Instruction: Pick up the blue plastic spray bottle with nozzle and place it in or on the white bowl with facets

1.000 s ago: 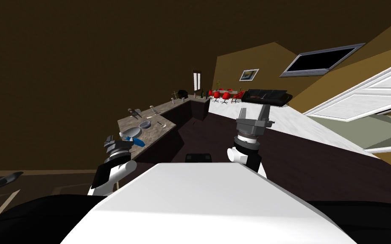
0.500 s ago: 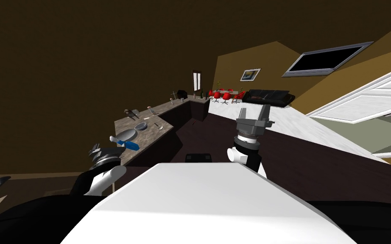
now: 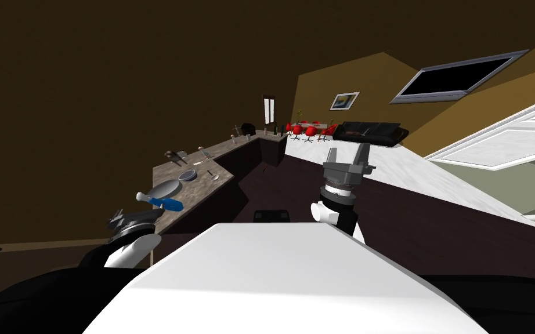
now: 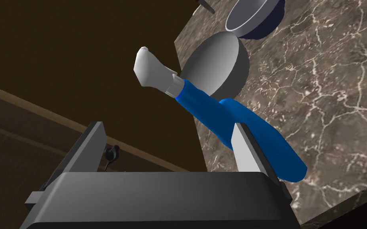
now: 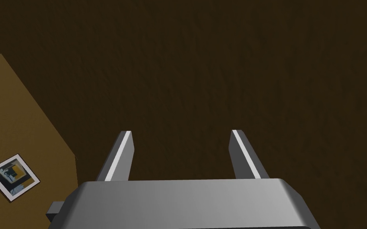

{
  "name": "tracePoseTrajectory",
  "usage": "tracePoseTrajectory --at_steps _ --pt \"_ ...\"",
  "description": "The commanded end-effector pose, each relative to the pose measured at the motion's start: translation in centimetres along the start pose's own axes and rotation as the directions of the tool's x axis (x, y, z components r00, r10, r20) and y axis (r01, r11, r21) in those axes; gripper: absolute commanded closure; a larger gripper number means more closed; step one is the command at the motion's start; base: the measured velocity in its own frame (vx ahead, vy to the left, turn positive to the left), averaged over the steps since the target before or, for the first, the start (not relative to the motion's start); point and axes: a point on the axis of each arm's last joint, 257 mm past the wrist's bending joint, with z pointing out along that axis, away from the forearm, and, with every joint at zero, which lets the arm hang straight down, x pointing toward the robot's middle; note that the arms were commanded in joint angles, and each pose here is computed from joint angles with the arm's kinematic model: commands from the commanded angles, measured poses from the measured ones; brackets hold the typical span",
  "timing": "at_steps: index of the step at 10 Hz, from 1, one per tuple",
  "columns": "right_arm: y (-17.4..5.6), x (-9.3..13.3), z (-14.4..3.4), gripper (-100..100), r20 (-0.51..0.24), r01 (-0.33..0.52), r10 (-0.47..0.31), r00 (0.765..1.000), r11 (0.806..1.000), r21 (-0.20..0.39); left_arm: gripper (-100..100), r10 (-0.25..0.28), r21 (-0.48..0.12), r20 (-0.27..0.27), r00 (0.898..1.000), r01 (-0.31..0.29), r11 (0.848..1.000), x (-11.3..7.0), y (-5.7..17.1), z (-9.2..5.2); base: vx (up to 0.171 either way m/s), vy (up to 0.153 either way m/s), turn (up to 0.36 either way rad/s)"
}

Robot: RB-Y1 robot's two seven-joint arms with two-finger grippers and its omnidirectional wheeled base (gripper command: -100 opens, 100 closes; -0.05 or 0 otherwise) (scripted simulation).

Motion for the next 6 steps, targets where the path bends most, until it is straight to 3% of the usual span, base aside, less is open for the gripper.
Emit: tracePoseTrajectory --at_steps 1,2,4,5,6 --pt "0.0 0.0 0.0 0 0.0 0.0 0.0 1.0 1.0 0.0 -100 -0.075 -0.013 0.051 0.996 0.075 0.997 -2.4 -0.6 -0.2 0.082 -0.052 0.009" --pt "0.0 0.0 0.0 0 0.0 0.0 0.0 1.0 1.0 0.0 -100 -0.081 -0.014 0.05 0.996 0.081 0.997 -2.4 -0.6 -0.2 0.07 -0.048 0.014" --pt "0.0 0.0 0.0 0 0.0 0.0 0.0 1.0 1.0 0.0 -100 -0.201 -0.018 0.127 0.971 0.204 0.979 -6.1 -1.4 -0.5 0.096 -0.073 0.016" --pt "0.0 0.0 0.0 0 0.0 0.0 0.0 1.0 1.0 0.0 -100 -0.216 -0.022 0.126 0.968 0.22 0.975 -6.0 -1.3 -0.5 0.079 -0.053 0.016" --pt "0.0 0.0 0.0 0 0.0 0.0 0.0 1.0 1.0 0.0 -100 -0.283 -0.015 0.155 0.946 0.289 0.957 -7.5 -1.7 -0.7 0.086 -0.025 0.001"
